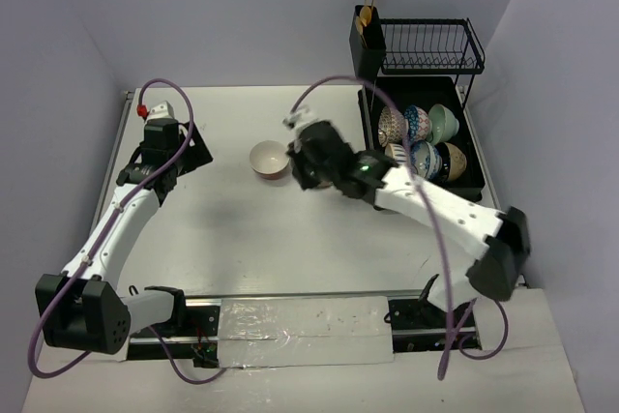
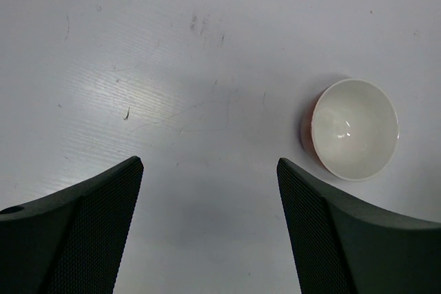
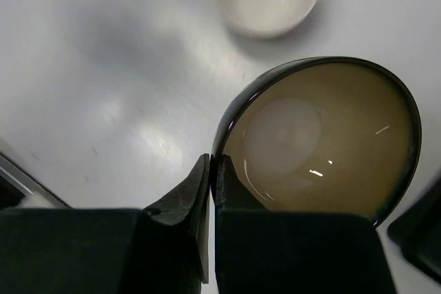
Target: Load the bowls into the dish rack
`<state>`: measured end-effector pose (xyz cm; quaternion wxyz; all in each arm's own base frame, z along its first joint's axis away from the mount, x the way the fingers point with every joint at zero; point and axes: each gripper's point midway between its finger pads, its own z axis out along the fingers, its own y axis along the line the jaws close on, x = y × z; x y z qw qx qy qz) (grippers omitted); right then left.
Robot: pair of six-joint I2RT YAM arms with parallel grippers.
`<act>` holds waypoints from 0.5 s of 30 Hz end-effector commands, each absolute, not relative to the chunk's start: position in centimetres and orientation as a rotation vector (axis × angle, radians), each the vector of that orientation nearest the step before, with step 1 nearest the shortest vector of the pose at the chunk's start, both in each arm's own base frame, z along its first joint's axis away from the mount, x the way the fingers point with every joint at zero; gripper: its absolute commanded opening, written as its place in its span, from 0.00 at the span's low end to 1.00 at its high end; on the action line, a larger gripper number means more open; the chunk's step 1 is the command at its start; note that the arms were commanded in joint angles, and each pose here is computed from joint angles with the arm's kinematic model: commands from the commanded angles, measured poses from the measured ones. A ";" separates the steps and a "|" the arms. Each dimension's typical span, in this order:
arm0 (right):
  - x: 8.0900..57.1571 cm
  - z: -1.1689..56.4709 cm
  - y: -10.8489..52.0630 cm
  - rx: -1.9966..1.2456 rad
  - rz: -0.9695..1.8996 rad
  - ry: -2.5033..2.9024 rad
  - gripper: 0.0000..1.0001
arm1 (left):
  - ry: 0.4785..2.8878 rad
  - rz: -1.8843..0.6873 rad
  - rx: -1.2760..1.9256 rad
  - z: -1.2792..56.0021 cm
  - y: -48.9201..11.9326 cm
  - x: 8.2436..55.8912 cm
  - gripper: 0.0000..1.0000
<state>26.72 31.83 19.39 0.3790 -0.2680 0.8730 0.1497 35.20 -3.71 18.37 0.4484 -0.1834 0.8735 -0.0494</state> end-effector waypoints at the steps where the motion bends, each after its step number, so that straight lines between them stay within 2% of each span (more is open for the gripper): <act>1: 30.4 36.0 28.8 -0.352 0.553 1.813 0.00 | 2.100 -0.139 -0.434 20.0 -3.6 35.5 0.84; 6: 33.9 43.0 21.7 -0.045 0.619 1.619 0.00 | 2.098 -0.146 -0.429 20.1 -3.7 35.4 0.84; 15: 36.9 53.5 13.0 0.176 0.685 1.241 0.00 | 2.096 -0.155 -0.423 20.2 -3.8 35.3 0.84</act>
